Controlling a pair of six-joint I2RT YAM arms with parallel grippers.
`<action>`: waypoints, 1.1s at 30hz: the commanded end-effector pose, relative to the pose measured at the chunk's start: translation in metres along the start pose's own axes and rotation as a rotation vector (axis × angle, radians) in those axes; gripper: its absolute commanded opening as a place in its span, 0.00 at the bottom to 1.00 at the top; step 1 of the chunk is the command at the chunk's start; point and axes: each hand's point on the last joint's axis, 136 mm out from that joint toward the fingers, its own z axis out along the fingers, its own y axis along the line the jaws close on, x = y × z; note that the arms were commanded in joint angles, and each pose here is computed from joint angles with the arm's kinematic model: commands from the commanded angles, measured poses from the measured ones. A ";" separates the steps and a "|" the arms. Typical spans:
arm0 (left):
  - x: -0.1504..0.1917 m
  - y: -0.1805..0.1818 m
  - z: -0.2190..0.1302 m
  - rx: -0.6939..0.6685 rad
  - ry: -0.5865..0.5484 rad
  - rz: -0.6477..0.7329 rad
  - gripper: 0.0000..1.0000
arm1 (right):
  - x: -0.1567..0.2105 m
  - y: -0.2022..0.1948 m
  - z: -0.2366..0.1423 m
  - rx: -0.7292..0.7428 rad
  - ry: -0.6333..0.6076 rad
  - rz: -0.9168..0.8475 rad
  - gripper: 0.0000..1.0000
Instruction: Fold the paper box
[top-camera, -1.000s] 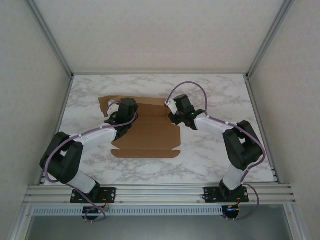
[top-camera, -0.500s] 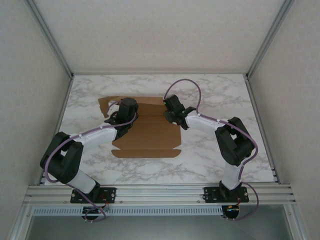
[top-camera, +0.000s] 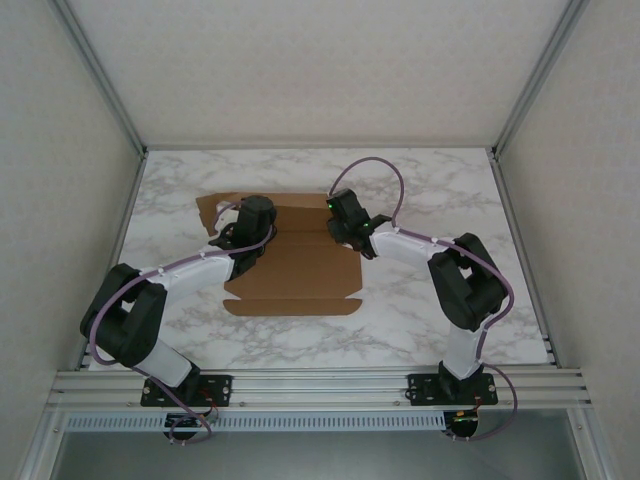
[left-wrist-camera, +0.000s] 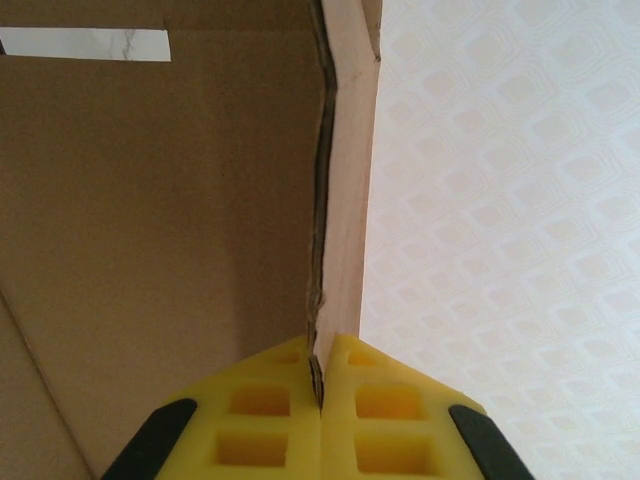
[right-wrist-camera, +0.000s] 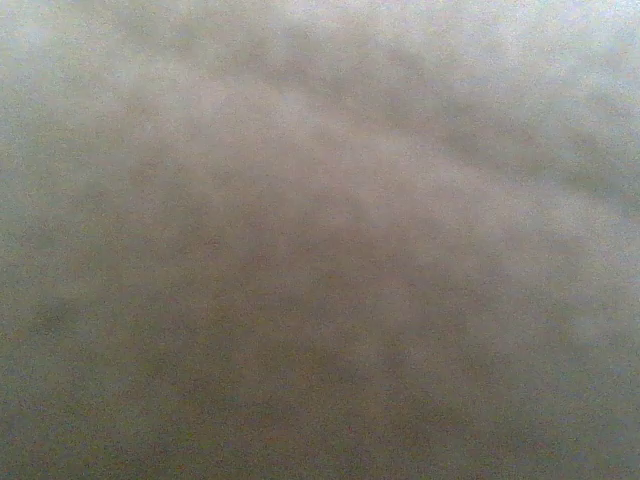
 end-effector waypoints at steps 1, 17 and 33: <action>0.003 0.056 0.001 -0.180 0.026 0.076 0.00 | 0.015 0.000 0.014 0.001 0.024 0.007 0.36; 0.002 0.055 0.001 -0.191 0.014 0.068 0.00 | 0.020 -0.024 0.014 0.319 0.032 0.066 0.04; 0.001 0.063 0.002 -0.206 0.005 0.062 0.00 | 0.006 0.010 0.003 0.109 -0.031 0.039 0.69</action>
